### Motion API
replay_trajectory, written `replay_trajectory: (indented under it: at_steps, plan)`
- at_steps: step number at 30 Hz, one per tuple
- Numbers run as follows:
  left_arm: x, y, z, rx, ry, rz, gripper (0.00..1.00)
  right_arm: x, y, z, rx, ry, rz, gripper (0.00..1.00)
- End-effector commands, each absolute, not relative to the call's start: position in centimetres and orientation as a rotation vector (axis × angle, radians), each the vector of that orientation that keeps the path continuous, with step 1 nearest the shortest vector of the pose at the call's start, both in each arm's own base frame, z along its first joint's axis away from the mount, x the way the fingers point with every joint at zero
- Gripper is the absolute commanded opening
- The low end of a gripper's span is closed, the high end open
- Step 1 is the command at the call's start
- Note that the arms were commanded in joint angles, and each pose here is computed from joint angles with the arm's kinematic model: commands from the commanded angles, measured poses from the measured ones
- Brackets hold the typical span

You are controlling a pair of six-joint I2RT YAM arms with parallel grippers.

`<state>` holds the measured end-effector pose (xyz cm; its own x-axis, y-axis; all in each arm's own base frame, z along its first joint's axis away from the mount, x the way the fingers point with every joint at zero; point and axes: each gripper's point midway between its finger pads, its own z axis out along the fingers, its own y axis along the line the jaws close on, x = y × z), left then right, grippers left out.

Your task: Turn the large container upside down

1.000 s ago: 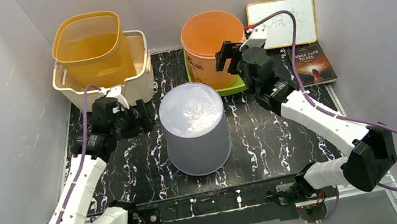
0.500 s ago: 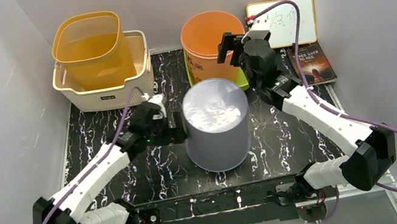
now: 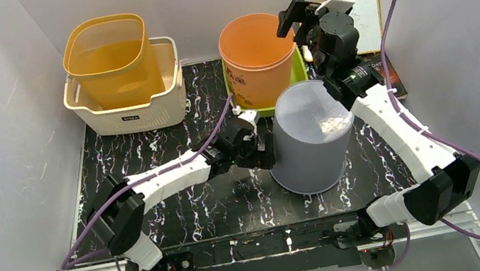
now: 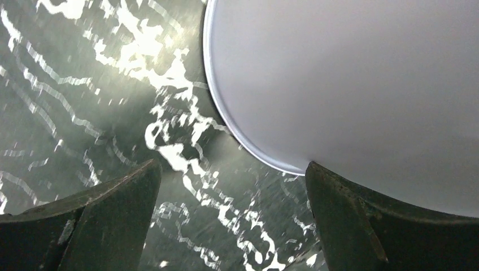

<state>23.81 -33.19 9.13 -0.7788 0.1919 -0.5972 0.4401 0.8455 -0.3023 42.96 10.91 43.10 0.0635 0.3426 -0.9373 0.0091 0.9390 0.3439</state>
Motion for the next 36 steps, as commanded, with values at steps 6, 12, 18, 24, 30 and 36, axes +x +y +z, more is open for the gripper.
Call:
replay_trajectory:
  at_steps: [6, 12, 18, 24, 30, 36]
  plan:
    - [25.9, -43.6, 12.4, 0.628, 2.217, -0.812, 0.98, 42.2, 10.1, 47.2, 0.291, 1.396, 0.285, 0.88]
    - [26.0, -48.5, 11.8, 0.717, 2.186, -0.923, 0.98, 41.9, 9.1, 47.5, 0.294, 1.384, 0.257, 0.88]
    - [25.1, -52.1, 11.0, 0.852, 2.162, -1.004, 0.98, 41.8, 7.4, 48.5, 0.302, 1.363, 0.215, 0.88]
    - [24.6, -54.8, 10.4, 0.975, 2.126, -1.081, 0.98, 42.0, 6.2, 48.0, 0.317, 1.369, 0.202, 0.88]
    - [24.5, -57.5, 10.6, 1.092, 2.074, -1.165, 0.98, 42.4, 6.0, 47.5, 0.321, 1.378, 0.217, 0.88]
    - [23.7, -58.7, 10.3, 1.167, 2.043, -1.247, 0.98, 42.2, 5.6, 47.8, 0.319, 1.375, 0.216, 0.88]
